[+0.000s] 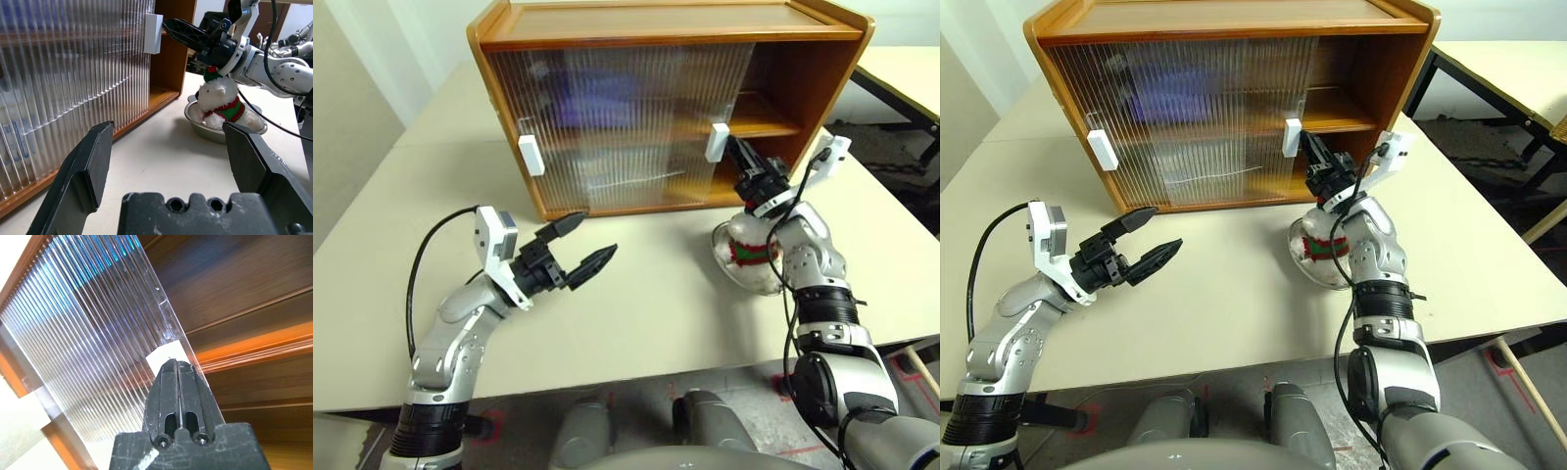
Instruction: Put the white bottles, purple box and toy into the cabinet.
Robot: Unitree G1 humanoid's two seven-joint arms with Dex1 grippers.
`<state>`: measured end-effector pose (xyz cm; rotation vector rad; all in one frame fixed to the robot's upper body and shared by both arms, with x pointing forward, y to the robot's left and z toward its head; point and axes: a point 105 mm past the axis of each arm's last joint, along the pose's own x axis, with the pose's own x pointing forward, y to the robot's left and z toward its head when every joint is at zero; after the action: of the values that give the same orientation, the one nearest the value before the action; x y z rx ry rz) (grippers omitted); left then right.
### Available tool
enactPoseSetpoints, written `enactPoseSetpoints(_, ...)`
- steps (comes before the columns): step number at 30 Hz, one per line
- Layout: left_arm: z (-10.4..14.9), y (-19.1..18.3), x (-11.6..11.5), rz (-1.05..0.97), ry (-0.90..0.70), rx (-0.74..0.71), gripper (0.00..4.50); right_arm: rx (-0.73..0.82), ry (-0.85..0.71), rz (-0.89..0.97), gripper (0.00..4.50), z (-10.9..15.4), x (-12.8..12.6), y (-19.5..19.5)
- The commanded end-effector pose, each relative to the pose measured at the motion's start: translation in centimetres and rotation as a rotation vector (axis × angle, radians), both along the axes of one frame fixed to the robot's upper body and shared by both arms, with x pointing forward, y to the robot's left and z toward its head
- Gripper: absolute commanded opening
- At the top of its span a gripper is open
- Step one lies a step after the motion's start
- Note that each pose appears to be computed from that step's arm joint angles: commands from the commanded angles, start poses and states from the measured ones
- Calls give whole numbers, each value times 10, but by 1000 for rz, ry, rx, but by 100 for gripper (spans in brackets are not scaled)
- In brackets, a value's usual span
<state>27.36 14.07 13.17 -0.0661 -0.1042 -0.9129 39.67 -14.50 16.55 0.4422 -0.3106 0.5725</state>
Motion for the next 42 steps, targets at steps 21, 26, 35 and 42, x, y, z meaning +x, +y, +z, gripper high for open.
enactPoseSetpoints(21, 2, -2, -4, -8, -10, 10, 450, -11, 0, 182, 3, 12, -10, 47)
enactPoseSetpoints(26, 3, -2, -5, -8, -10, 8, 450, -10, 13, 226, 3, 12, -14, 58)
enactPoseSetpoints(35, 2, -3, -6, -8, -5, 8, 450, -28, 5, 242, 3, 17, -17, 58)
enactPoseSetpoints(42, 1, -2, -6, -12, -2, 7, 450, -126, 17, 232, 50, 25, -27, 23)
